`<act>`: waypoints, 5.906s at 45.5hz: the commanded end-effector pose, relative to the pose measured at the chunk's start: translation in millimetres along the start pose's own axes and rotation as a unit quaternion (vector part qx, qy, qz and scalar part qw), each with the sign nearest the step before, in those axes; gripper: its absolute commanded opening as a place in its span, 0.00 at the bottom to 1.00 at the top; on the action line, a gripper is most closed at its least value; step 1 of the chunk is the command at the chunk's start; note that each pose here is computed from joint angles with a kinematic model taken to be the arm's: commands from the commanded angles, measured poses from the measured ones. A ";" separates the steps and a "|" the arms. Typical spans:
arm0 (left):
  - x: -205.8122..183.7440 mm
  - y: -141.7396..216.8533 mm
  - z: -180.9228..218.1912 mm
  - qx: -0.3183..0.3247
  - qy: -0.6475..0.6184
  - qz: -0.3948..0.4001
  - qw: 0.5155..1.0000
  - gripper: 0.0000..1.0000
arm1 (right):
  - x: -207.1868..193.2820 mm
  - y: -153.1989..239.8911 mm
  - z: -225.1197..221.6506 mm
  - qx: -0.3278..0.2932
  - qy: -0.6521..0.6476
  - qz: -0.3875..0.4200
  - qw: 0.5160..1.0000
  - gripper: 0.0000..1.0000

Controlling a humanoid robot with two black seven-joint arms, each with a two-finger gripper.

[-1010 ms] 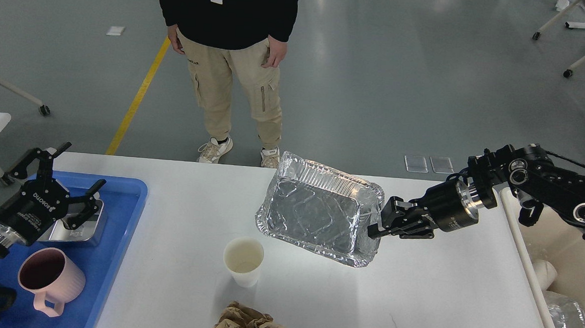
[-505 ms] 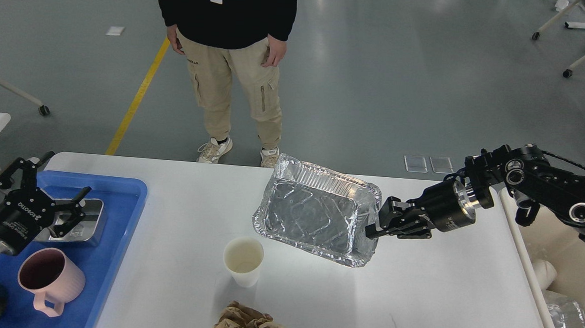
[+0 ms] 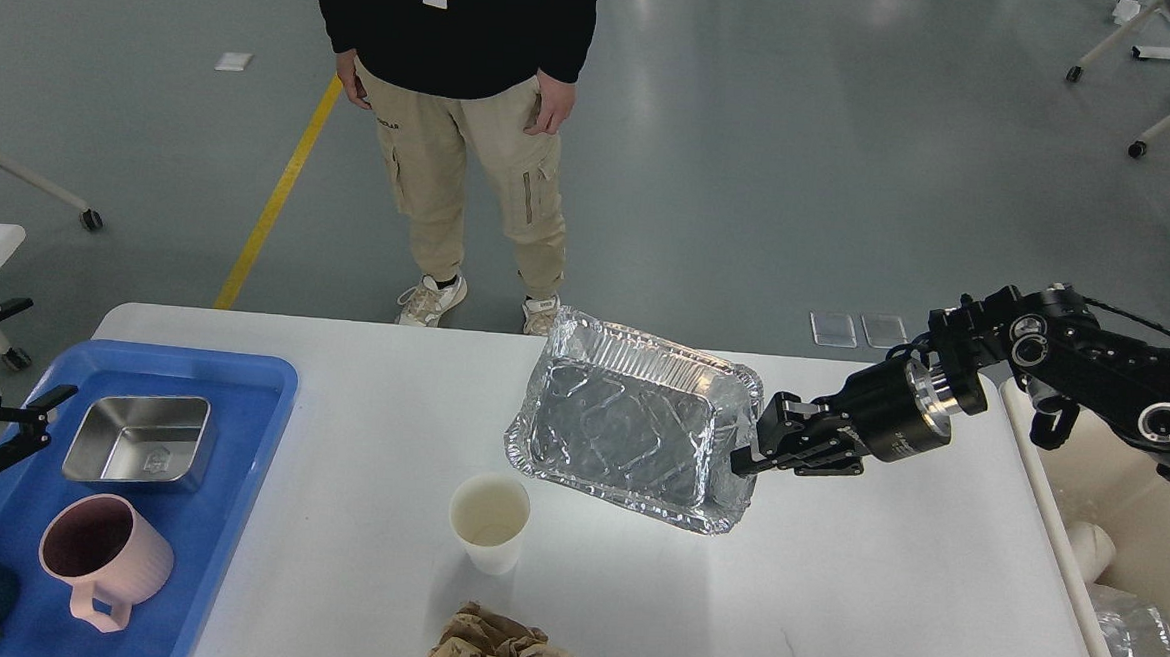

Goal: Tidy desktop
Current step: 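Carry the foil tray toward the table center and hold it up, then reach the left gripper to the paper cup and grasp it, then lift the paper cup and tip it over the foil tray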

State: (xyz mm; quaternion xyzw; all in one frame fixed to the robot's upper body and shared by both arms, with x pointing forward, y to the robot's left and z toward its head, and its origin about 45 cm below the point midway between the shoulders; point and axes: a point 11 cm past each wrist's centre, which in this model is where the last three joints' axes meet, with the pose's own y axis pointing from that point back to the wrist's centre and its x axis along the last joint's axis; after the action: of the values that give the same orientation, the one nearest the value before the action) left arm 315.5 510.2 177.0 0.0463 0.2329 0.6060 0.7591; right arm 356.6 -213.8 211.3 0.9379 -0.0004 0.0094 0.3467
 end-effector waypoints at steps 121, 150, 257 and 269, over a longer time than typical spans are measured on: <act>-297.0 -102.0 -69.9 0.136 -0.816 -0.391 0.403 0.97 | 7.4 5.6 -27.3 0.025 0.028 0.014 0.999 0.00; -299.9 -116.8 -104.2 0.120 -0.801 -0.389 0.439 0.89 | 0.9 1.9 -20.4 0.022 0.021 0.006 1.000 0.00; -253.5 -1.5 127.8 -0.052 -0.742 -0.317 0.588 0.06 | -12.1 -33.8 -6.7 -0.044 0.032 -0.048 0.997 0.00; -304.1 -25.3 141.8 -0.046 -0.761 -0.355 0.541 0.08 | -11.8 -37.7 -14.7 -0.040 0.041 -0.053 0.997 0.00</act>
State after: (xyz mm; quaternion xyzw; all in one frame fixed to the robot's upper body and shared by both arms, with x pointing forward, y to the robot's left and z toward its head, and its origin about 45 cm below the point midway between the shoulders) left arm 342.0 274.3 383.0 0.3670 -0.4554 0.0726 0.8079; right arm 344.7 -177.6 196.1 0.9207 0.0607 0.0267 0.3845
